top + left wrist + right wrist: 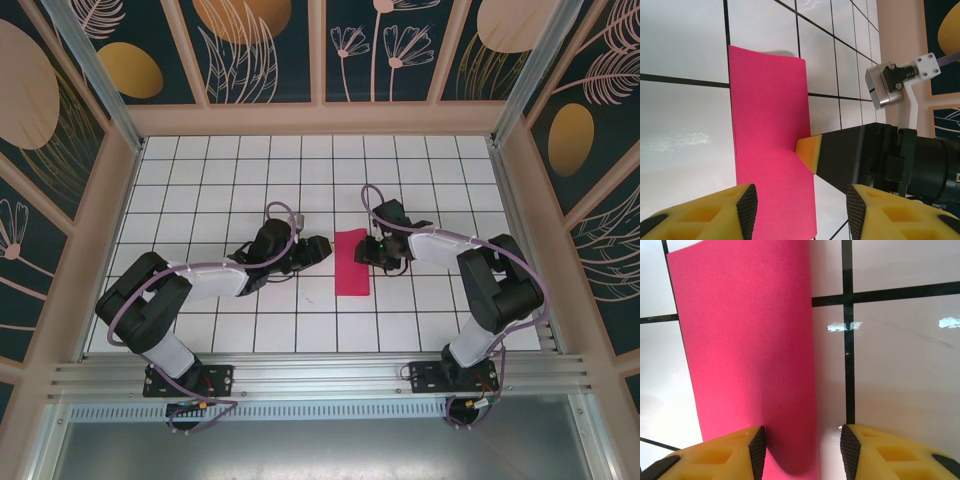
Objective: Fold a paper plane with a square sheet of paper (pick it up from the middle)
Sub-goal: Fold the square sheet of paper in half at the center of the table, then hold the square sheet of paper at the center of the table, then fold the square sheet of paper in half at the center of the table.
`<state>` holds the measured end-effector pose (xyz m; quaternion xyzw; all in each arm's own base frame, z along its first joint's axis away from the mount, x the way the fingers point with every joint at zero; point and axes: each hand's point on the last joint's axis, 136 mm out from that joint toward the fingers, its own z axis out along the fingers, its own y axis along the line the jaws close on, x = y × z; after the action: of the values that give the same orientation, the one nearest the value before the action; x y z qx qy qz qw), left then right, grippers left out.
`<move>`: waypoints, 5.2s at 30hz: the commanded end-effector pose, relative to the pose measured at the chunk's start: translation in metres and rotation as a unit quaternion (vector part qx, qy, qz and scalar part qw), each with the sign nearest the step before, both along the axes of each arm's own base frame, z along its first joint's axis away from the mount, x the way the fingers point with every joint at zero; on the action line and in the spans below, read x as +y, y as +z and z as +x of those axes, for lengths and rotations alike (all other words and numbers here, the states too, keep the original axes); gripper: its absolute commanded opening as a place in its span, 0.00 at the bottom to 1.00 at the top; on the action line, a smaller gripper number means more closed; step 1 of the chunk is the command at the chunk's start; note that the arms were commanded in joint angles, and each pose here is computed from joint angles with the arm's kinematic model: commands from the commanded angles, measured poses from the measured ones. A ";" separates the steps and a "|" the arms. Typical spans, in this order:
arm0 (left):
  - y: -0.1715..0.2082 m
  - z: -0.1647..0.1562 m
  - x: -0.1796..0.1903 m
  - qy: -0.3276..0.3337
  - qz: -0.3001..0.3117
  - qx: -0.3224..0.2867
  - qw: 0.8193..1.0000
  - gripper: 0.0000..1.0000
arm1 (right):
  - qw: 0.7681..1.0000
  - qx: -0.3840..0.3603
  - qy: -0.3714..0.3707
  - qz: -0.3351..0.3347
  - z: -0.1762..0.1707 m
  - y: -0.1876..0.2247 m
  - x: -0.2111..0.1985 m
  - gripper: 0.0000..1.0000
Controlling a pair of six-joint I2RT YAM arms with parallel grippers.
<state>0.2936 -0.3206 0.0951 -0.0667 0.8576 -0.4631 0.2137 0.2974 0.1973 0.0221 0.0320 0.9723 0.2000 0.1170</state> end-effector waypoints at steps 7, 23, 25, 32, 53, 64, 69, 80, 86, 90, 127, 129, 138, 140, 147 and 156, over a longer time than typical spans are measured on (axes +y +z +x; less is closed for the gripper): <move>0.007 0.004 -0.008 -0.007 -0.014 -0.007 1.000 0.51 | 0.999 0.009 0.010 -0.036 -0.001 -0.011 -0.007 0.47; -0.001 0.010 -0.022 -0.013 -0.007 0.014 1.000 0.33 | 0.998 0.025 -0.004 -0.062 -0.005 -0.022 -0.016 0.46; -0.010 0.011 -0.024 -0.013 -0.001 0.025 1.000 0.28 | 0.998 0.026 -0.006 -0.063 -0.006 -0.023 -0.017 0.46; -0.029 0.014 -0.042 -0.022 0.012 0.048 0.999 0.16 | 0.997 0.030 -0.011 -0.066 -0.007 -0.026 -0.018 0.46; -0.094 0.011 -0.043 -0.024 0.075 0.101 0.992 0.11 | 0.997 0.033 -0.014 -0.067 -0.008 -0.028 -0.018 0.46; -0.130 0.003 -0.016 -0.024 0.215 0.122 0.969 0.10 | 0.997 0.029 -0.013 -0.067 -0.006 -0.025 -0.017 0.46; -0.136 0.001 -0.013 -0.026 0.229 0.129 0.965 0.09 | 0.997 0.027 -0.015 -0.065 -0.004 -0.023 -0.016 0.46; -0.134 -0.001 -0.007 -0.016 0.230 0.125 0.965 0.09 | 0.997 -0.051 -0.041 0.037 0.018 0.047 -0.006 0.51; -0.132 0.001 -0.010 -0.018 0.222 0.121 0.967 0.08 | 0.987 -0.043 0.000 0.152 0.005 0.063 0.018 0.23; -0.131 0.002 -0.011 -0.019 0.222 0.120 0.967 0.08 | 0.980 -0.019 0.019 0.195 -0.004 0.054 0.031 0.12; -0.139 -0.003 -0.008 -0.026 0.229 0.128 0.965 0.08 | 0.978 0.054 0.011 0.204 -0.053 0.002 0.012 0.16; -0.140 -0.004 -0.008 -0.027 0.229 0.129 0.964 0.08 | 0.979 0.063 0.007 0.192 -0.057 -0.008 0.009 0.15; -0.141 -0.006 -0.007 -0.029 0.230 0.130 0.964 0.08 | 0.984 0.047 0.012 0.173 -0.053 0.006 0.007 0.16; -0.140 -0.006 -0.007 -0.029 0.230 0.129 0.964 0.08 | 0.980 0.040 0.023 0.193 -0.055 0.017 0.014 0.16; -0.140 -0.006 -0.007 -0.029 0.230 0.129 0.964 0.08 | 0.978 0.066 0.023 0.196 -0.073 0.001 0.018 0.16; -0.140 -0.006 -0.007 -0.032 0.230 0.129 0.964 0.08 | 0.982 0.079 0.009 0.170 -0.082 -0.014 0.008 0.16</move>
<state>0.3148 -0.3694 0.0131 -0.0347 0.9262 -0.3455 0.1466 0.2236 0.2106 0.0155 0.0484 0.9244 0.3762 0.0404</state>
